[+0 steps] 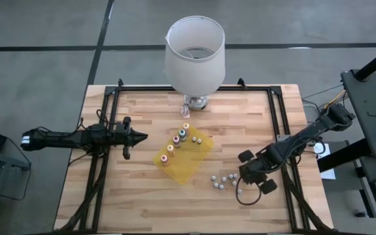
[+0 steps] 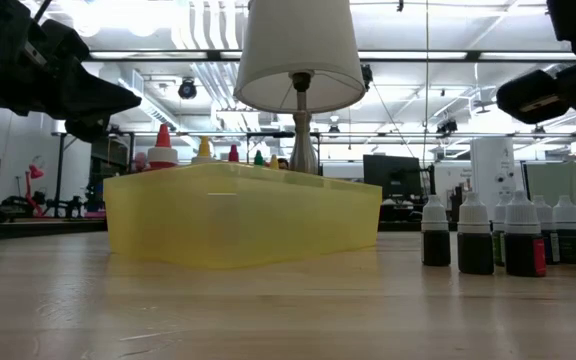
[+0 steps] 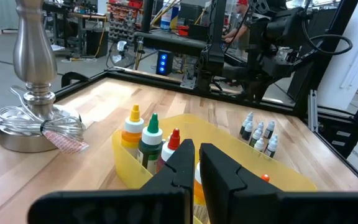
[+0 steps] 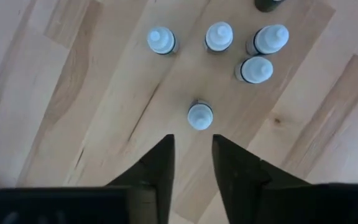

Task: Pick & Place food coloring
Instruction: Put the small right black food coloring bottle into the yellow bin

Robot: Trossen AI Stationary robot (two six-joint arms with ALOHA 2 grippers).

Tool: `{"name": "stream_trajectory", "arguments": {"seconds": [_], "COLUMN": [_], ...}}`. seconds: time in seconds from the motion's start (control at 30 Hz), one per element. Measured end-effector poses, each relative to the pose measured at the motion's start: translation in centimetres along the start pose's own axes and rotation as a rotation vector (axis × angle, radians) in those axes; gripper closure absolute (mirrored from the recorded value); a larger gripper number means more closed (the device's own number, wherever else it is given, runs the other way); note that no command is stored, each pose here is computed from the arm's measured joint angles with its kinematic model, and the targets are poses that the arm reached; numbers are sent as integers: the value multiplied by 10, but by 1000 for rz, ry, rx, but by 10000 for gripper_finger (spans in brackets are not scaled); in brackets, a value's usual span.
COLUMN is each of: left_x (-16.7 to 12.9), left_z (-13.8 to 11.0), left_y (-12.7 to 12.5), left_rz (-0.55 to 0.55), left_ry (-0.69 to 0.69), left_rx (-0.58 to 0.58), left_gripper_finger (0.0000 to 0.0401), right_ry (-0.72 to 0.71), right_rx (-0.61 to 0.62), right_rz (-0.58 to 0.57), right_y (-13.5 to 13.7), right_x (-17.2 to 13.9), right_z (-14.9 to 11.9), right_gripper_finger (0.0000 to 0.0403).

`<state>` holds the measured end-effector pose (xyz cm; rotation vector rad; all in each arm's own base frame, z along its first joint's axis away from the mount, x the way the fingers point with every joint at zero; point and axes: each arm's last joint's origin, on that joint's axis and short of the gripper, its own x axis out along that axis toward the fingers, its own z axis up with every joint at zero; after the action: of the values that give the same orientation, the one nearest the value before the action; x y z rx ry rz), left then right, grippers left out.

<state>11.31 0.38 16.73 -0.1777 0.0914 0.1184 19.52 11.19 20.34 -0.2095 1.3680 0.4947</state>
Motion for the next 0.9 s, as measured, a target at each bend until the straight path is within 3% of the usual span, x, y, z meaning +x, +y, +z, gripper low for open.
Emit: {"name": "stream_trajectory", "arguments": {"seconds": [0.3, 0.9], "left_x": [0, 0], "left_z": [0, 0], "left_y": [0, 0], "left_rz": [0, 0], "left_ry": [0, 1], "left_rx": [0, 0], "left_gripper_finger": [401, 401], "right_ry": [5, 7], "right_rx": [1, -5], "right_rz": [-73, -70], "right_y": [-3, 6], "right_x": [11, 30], "right_z": [5, 1], "right_gripper_finger": [248, 231]}}
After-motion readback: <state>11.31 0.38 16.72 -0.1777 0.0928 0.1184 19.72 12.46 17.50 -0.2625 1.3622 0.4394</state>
